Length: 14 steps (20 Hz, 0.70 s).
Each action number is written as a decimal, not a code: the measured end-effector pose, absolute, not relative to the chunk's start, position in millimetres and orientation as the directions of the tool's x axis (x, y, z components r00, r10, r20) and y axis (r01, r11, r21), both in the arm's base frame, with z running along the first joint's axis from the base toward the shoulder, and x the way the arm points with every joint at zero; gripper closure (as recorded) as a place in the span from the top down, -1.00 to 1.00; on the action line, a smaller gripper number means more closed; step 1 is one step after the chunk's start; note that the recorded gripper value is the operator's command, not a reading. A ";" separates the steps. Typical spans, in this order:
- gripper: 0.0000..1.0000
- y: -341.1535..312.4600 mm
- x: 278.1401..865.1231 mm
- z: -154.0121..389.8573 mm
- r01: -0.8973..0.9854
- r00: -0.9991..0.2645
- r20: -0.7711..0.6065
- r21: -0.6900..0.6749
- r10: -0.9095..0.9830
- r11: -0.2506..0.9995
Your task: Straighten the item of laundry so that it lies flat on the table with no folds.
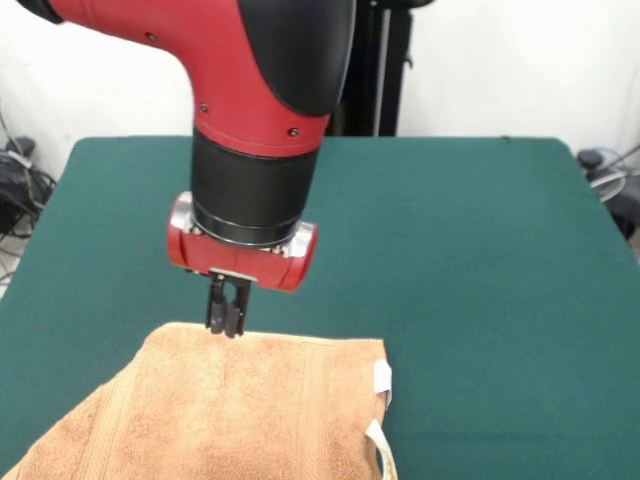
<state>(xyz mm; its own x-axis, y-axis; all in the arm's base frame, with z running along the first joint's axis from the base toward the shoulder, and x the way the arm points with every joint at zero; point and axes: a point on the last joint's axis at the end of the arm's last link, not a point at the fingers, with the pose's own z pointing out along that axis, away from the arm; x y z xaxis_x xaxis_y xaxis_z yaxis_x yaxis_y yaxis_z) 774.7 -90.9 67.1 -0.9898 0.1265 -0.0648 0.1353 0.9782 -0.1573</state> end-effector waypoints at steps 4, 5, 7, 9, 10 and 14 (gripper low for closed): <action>-1.00 -96.6 791.8 74.9 0.139 -0.989 -0.076 -0.162 0.129 0.977; -1.00 -97.1 796.2 74.9 0.139 -0.988 -0.085 -0.163 0.127 0.977; -1.00 -98.1 802.4 72.4 0.138 -0.987 -0.102 -0.166 0.122 0.976; -1.00 -98.9 806.6 65.0 0.137 -0.986 -0.122 -0.169 0.117 0.976; -1.00 -99.1 807.0 62.6 0.136 -0.985 -0.126 -0.170 0.115 0.976; -1.00 -97.3 804.4 39.6 0.130 -0.985 -0.136 -0.169 0.108 0.977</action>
